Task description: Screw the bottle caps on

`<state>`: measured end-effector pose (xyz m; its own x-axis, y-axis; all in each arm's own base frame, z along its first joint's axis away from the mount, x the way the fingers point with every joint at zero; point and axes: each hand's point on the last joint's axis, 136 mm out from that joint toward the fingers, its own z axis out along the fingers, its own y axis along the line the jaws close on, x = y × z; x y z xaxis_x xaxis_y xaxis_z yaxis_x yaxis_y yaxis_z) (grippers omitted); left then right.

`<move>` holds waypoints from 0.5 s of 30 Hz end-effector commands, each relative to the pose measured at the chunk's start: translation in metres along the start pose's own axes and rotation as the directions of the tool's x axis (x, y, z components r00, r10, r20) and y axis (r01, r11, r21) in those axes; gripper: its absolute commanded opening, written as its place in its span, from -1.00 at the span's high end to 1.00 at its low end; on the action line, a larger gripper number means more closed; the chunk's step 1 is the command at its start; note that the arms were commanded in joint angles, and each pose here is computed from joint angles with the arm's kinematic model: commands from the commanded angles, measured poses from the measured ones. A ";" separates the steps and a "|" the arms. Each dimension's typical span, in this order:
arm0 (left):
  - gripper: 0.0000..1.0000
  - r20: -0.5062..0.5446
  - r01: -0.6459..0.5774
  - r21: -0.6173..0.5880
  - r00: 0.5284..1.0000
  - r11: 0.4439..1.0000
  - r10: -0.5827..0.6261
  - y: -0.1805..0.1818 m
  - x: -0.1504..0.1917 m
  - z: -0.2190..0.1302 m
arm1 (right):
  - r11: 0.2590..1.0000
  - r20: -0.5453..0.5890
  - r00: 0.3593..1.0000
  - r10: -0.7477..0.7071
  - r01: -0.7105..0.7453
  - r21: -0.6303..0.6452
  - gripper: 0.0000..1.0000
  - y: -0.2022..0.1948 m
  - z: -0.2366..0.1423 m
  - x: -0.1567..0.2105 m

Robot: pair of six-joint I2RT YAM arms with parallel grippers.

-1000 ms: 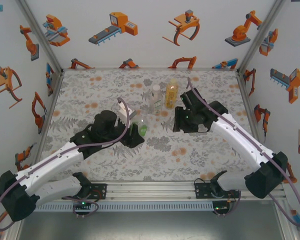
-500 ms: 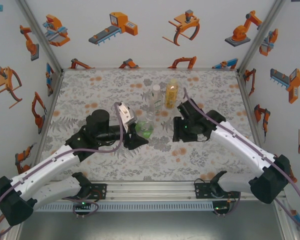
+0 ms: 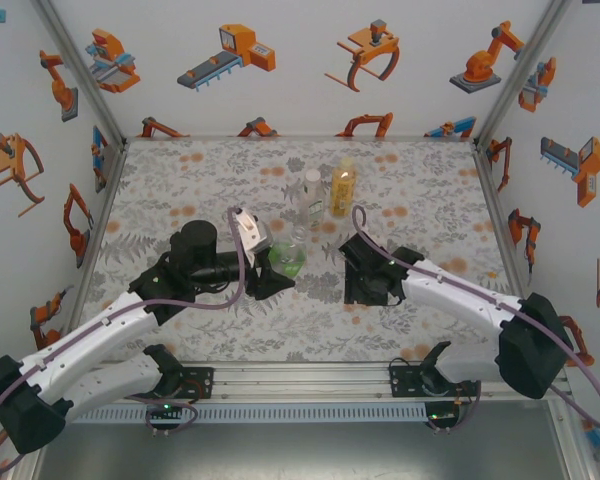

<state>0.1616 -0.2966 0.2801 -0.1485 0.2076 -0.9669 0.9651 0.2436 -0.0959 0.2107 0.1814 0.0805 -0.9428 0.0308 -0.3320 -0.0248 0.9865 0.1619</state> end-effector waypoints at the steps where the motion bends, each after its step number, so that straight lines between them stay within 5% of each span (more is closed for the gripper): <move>1: 0.79 0.026 -0.036 -0.007 0.999 0.999 0.037 -0.001 -0.009 -0.005 | 1.000 0.059 0.998 0.021 -0.021 -0.009 0.03 0.006 0.007 -0.012; 15: 0.80 0.016 -0.014 -0.001 1.000 1.000 0.014 0.000 -0.007 0.000 | 0.997 0.042 0.999 0.023 -0.026 0.076 0.12 -0.006 0.025 -0.010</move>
<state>0.1628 -0.2970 0.2780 -0.1534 0.2125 -0.9650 0.9637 0.2482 -0.0985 0.2264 0.1837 0.0655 -0.9321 0.0450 -0.3594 0.0014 0.9927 0.1209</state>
